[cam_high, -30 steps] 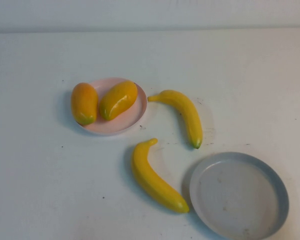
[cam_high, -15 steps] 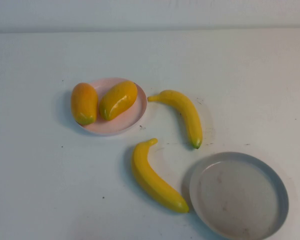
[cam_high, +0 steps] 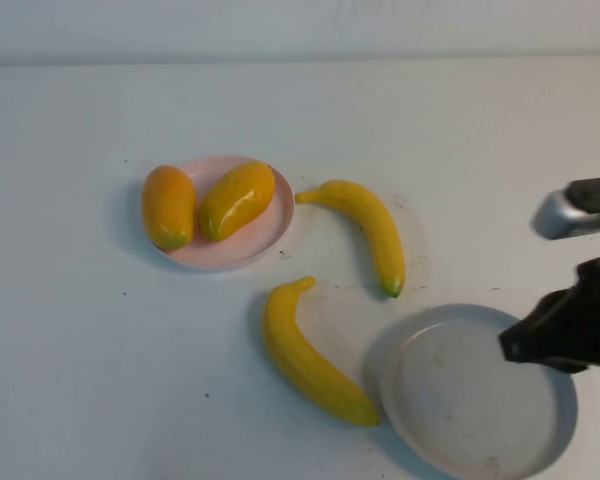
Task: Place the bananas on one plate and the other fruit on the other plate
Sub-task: Put another type of fruit in the right plate
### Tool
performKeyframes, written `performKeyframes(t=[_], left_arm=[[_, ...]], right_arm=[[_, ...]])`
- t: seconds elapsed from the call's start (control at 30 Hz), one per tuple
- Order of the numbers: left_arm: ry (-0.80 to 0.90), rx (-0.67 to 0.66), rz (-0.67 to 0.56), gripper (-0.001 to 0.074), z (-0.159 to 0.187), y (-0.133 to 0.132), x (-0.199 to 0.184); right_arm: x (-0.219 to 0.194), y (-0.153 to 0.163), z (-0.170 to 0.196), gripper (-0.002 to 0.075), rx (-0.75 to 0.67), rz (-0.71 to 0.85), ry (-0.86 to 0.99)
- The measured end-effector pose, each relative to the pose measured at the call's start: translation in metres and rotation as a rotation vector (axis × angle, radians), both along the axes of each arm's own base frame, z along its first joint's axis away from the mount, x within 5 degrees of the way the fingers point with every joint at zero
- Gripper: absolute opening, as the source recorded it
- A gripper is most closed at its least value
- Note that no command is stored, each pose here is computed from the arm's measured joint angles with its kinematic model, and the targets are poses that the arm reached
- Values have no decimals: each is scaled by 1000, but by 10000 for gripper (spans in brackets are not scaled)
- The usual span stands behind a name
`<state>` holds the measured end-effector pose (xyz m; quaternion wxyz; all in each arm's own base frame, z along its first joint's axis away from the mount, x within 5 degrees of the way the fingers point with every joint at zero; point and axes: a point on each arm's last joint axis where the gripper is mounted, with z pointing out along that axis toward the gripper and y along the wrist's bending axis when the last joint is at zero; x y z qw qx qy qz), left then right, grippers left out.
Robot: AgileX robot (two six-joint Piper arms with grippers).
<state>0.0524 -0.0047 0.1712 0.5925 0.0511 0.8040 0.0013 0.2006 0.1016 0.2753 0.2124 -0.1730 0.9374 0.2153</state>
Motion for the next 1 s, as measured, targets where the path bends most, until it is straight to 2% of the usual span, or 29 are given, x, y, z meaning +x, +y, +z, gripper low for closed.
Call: performKeyframes(t=[0.17, 0.3, 0.37, 0.47, 0.57, 0.67, 0.87, 1.0], left_arm=[[0, 0, 0, 2, 0, 0, 0], [0, 0, 0, 2, 0, 0, 0], [0, 0, 0, 2, 0, 0, 0], [0, 0, 0, 2, 0, 0, 0], [0, 0, 0, 2, 0, 0, 0], [0, 0, 0, 2, 0, 0, 0], [0, 0, 0, 2, 0, 0, 0], [0, 0, 0, 2, 0, 0, 0]], right_arm=[[17, 66, -10, -1, -83, 235, 47], [29, 114, -15, 60, -113, 365, 66], [38, 135, -20, 122, -139, 416, 73], [52, 159, -29, 260, -182, 467, 81], [66, 178, -36, 388, -215, 498, 70], [79, 194, -45, 450, -235, 509, 75], [105, 204, -76, 475, -364, 429, 120], [107, 208, -86, 471, -396, 429, 131]])
